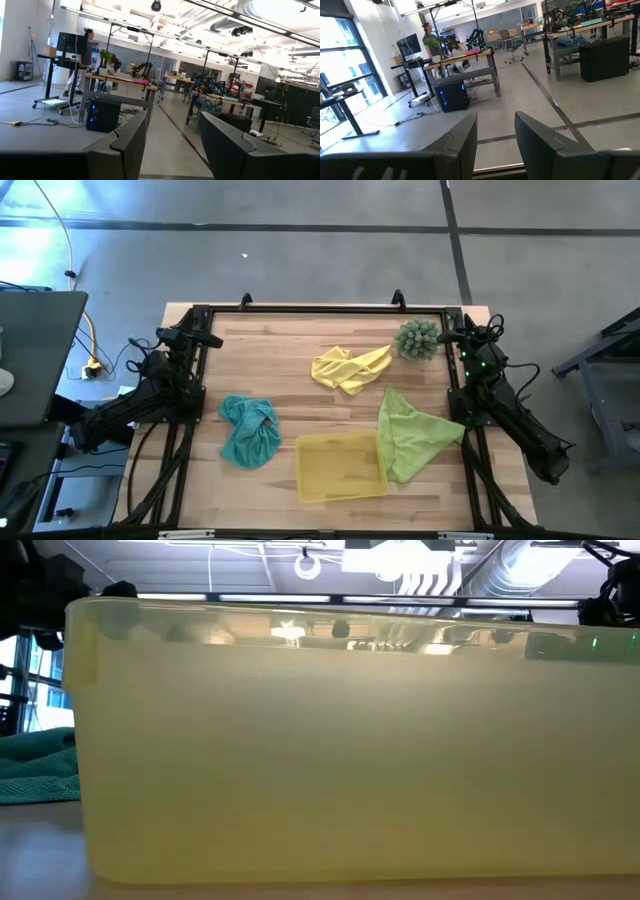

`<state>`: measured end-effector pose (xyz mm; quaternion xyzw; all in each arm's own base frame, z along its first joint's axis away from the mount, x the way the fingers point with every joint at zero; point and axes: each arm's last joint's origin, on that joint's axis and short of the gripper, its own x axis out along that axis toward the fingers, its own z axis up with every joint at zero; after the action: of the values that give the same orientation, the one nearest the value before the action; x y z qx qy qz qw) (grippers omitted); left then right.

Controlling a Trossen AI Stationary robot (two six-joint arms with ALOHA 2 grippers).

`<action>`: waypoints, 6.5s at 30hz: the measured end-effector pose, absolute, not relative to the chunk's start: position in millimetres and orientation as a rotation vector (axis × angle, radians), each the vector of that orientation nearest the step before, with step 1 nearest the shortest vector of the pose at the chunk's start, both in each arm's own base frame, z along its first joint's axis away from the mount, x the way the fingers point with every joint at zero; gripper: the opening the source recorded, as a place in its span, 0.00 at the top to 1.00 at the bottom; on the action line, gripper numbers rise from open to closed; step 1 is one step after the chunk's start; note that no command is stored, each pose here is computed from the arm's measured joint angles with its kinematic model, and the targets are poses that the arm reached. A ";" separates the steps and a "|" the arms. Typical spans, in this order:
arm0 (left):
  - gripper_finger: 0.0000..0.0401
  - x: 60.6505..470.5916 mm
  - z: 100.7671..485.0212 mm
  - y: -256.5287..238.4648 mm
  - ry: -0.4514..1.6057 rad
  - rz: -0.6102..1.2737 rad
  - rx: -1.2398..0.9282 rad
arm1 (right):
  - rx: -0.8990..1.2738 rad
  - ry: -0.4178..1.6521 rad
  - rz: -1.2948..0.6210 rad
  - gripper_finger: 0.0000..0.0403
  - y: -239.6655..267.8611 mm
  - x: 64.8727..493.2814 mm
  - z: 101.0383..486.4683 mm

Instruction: Roll microfiber towels into tight, uniform cylinder then place into a basket

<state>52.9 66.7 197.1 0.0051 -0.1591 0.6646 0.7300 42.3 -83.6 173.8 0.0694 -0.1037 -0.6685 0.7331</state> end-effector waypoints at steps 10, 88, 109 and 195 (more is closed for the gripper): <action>0.57 52.9 197.1 66.7 -0.350 1.464 0.011 | 0.153 -0.228 -1.470 0.70 -83.6 42.3 173.8; 0.57 63.8 219.9 51.8 -0.747 0.528 -0.438 | 0.153 -0.228 -1.470 0.70 -83.6 42.3 173.8; 0.57 112.9 287.6 81.9 -0.308 0.511 -0.233 | 0.153 -0.228 -1.470 0.70 -83.6 42.3 173.8; 0.57 312.0 200.5 51.8 0.767 0.360 -0.121 | 0.154 -0.224 -1.470 0.70 -83.8 42.5 173.5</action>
<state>312.0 51.8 200.5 -0.0586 0.3719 0.1746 0.9098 42.5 -83.8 173.5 0.0699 -0.1018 -0.6686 0.7333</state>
